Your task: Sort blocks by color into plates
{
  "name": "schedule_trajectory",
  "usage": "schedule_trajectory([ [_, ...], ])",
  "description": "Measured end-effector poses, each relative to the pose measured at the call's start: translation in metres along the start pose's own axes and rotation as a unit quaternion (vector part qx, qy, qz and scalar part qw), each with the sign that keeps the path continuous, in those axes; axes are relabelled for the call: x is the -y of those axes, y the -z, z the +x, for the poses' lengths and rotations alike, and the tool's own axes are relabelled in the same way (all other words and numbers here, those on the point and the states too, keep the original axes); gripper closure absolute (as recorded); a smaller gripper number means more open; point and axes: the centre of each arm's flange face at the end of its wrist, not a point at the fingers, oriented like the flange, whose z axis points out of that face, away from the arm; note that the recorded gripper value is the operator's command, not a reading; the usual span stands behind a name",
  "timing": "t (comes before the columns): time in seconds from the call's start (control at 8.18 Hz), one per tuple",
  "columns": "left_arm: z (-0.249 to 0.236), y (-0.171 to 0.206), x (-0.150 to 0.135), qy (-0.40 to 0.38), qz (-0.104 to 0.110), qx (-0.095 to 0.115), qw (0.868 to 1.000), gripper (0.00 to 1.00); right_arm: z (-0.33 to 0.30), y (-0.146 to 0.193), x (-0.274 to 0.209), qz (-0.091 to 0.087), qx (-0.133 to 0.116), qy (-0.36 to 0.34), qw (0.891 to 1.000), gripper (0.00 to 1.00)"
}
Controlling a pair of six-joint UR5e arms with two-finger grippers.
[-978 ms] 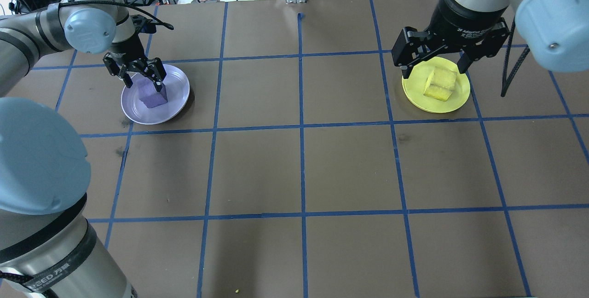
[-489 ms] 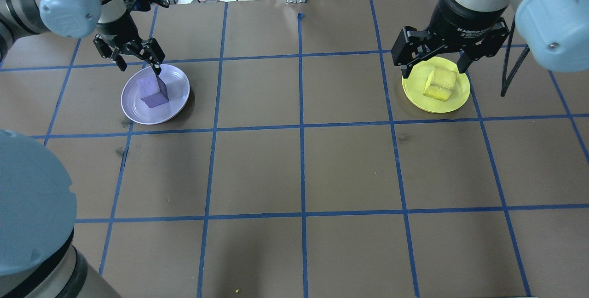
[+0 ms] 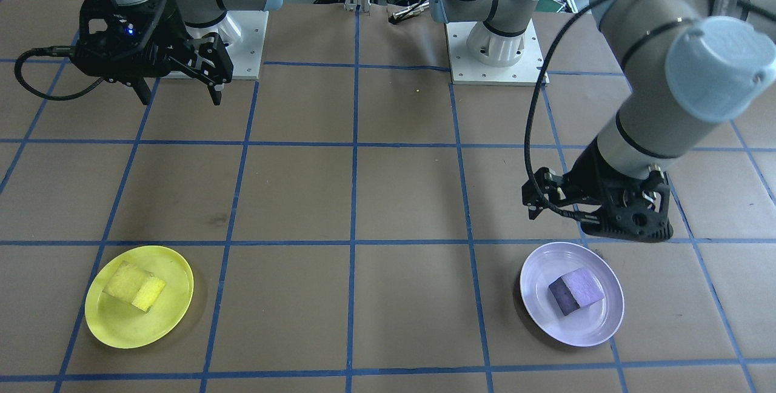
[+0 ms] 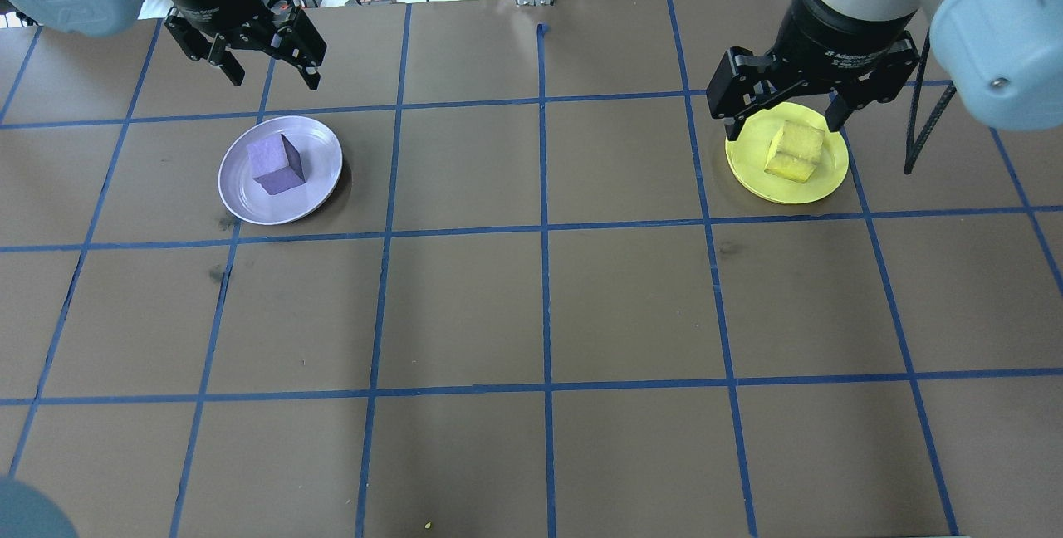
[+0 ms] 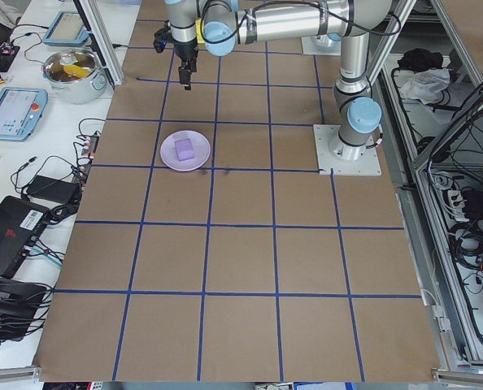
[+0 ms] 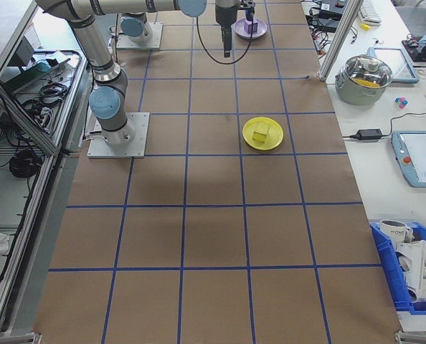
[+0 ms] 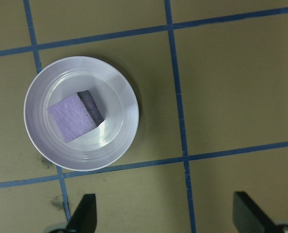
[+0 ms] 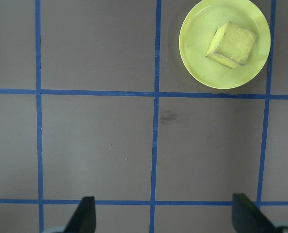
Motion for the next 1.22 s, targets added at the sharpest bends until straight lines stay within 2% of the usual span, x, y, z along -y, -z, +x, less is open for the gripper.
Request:
schedule_trajectory([
  [0.24,0.048,0.051,-0.036,0.014,0.033,0.002,0.999,0.00,0.000,0.000,0.000,0.000,0.000,0.000,1.000,0.00],
  [0.49,0.079,0.082,-0.080,0.031,0.046,0.000,0.998,0.00,0.000,0.000,0.000,0.000,0.000,0.000,1.000,0.00],
  [0.73,0.093,0.084,-0.117,0.043,0.046,-0.002,0.998,0.00,0.000,0.000,0.000,0.000,0.000,0.000,1.000,0.00],
  [0.86,0.094,0.081,-0.126,0.044,0.043,0.000,0.998,0.00,0.000,0.000,0.000,0.000,0.000,0.000,1.000,0.00],
  [1.22,0.094,0.078,-0.133,0.043,0.042,0.005,0.998,0.00,0.000,0.000,0.000,0.001,0.000,0.000,1.000,0.00],
])
